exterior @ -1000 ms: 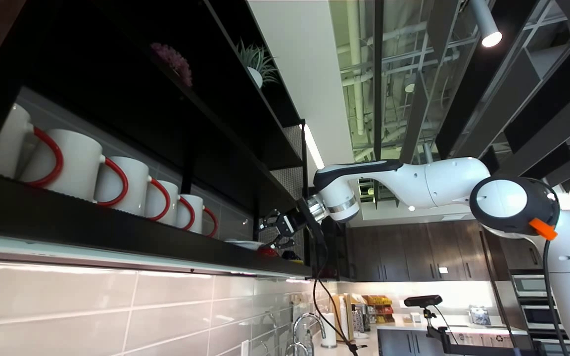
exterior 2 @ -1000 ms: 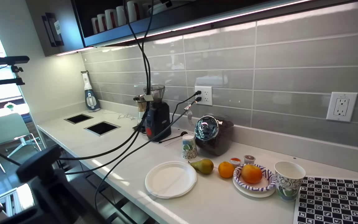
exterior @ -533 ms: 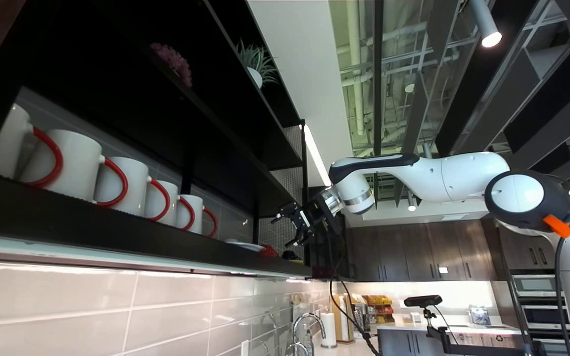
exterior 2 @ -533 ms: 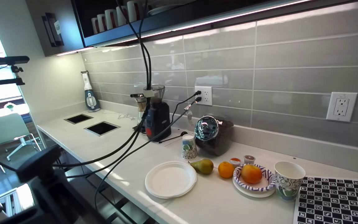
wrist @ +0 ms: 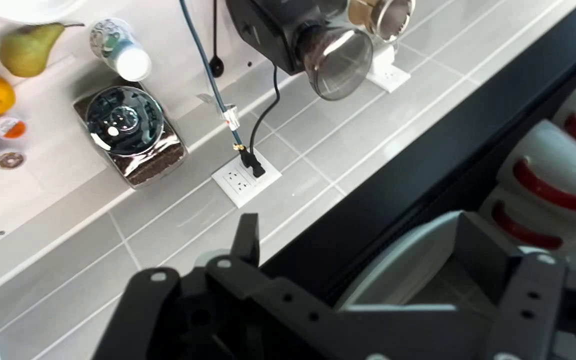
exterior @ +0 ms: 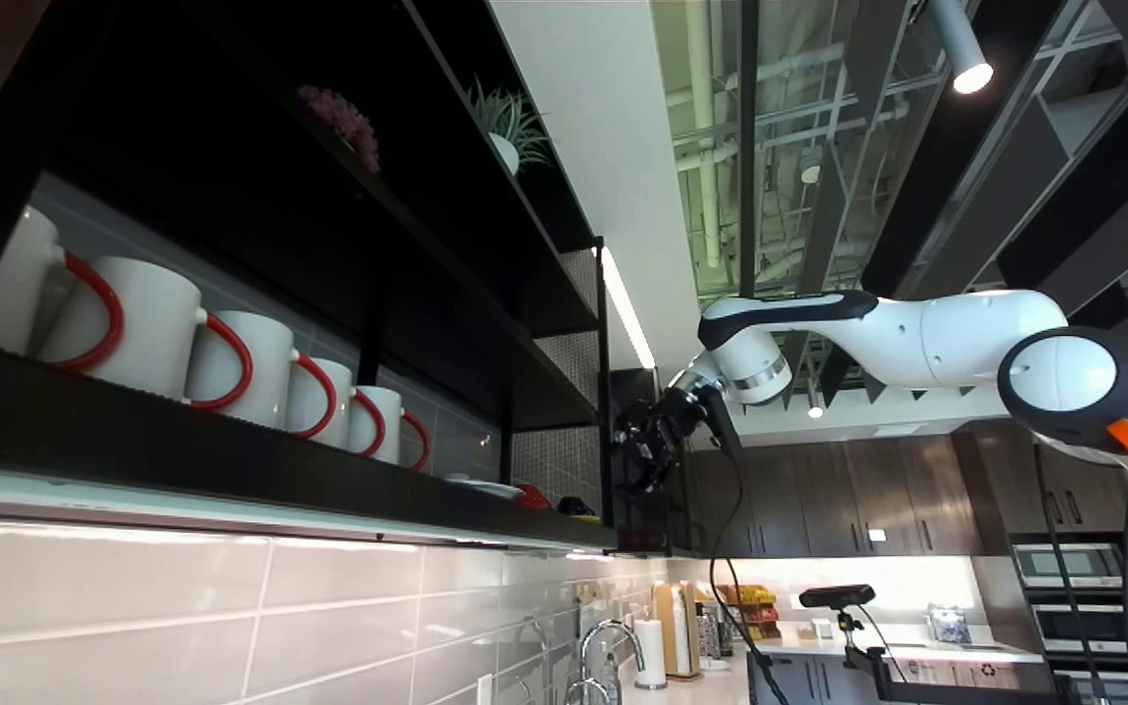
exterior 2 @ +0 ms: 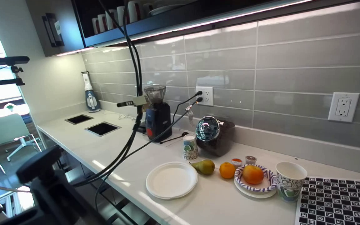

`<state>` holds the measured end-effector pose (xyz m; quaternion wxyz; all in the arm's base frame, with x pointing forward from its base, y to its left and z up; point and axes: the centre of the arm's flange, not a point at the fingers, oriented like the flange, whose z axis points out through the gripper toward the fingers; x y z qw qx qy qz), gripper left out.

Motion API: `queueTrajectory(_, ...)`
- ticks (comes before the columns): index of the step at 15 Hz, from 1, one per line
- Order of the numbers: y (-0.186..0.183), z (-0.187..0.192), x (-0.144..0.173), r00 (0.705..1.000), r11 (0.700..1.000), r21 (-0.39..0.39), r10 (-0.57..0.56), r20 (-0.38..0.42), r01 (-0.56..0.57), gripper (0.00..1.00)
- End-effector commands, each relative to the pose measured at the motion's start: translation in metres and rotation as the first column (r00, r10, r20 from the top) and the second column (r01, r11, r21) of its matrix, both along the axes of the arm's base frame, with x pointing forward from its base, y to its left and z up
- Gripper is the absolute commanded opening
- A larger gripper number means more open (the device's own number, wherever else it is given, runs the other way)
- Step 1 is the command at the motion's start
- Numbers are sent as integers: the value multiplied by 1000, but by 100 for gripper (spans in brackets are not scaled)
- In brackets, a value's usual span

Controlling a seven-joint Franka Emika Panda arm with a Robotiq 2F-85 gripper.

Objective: Put the plates on the shelf on the counter, then pick up one plate and put it on the shelf

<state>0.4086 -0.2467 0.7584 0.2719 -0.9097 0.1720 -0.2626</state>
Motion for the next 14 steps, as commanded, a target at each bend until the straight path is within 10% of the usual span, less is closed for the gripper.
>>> queueTrajectory(1, -8, -21, -28, 994, 980, -167, 111, -6, -110, 100)
queueTrajectory(7, -20, -43, -42, 969, 906, -385, 229, 93, -177, 100)
queueTrajectory(14, -28, -38, -33, 969, 910, -374, 230, 92, -180, 100)
